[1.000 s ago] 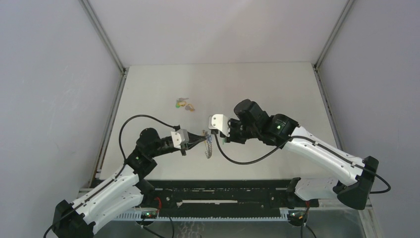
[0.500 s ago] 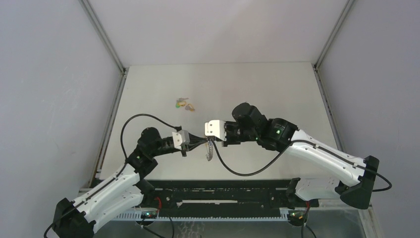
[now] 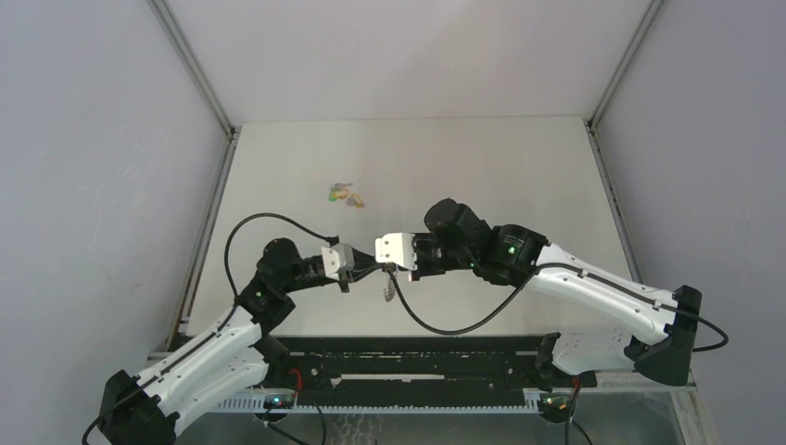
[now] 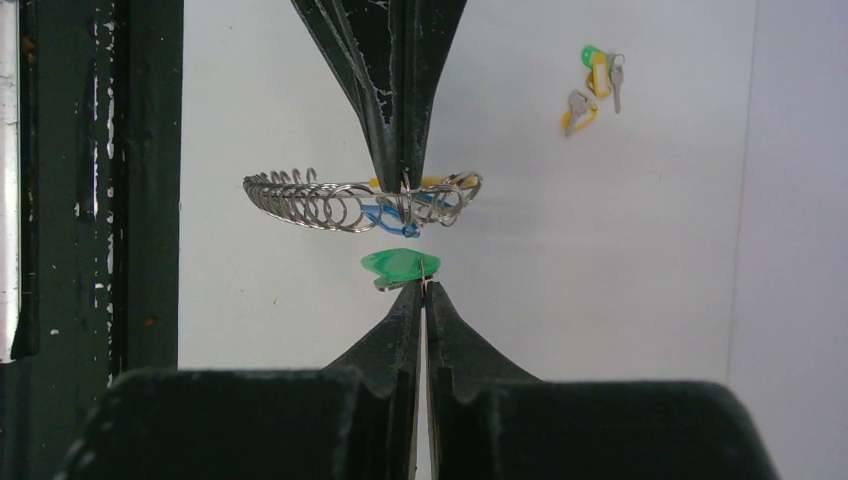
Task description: Put the keys on the keyring
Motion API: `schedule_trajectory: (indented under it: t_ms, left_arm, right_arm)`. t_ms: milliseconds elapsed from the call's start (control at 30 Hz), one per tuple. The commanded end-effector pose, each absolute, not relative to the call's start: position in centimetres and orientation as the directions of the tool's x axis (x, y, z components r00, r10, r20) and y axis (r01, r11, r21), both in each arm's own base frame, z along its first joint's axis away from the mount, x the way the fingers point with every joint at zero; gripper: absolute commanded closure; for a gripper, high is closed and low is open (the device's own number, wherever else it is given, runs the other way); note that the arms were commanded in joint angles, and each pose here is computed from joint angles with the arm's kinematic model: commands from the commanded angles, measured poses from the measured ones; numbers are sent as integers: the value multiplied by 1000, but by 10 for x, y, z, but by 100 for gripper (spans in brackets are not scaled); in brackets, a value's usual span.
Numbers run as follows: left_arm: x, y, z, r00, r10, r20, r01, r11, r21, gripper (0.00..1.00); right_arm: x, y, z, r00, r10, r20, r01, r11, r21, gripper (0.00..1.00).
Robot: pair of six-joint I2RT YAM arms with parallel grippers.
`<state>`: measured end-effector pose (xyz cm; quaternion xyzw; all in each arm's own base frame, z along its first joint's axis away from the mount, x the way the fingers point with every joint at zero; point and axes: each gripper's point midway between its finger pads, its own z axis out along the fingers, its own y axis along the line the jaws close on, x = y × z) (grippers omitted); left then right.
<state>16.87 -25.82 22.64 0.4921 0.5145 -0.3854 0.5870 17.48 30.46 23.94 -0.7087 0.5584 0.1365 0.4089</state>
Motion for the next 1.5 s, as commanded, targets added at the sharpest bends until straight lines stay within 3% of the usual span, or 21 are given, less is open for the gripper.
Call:
schedule_trajectory:
  t_ms: [0, 1467]
  left_arm:
    - [166, -261, 257, 251, -16, -968, 946, 216, 241, 100]
    - [174, -259, 249, 241, 32, -970, 940, 242, 241, 100]
  right_arm:
    - [175, 315, 246, 372, -653, -660, -888, -43, -457, 100]
    - [169, 319, 245, 376, -653, -657, -888, -51, -457, 100]
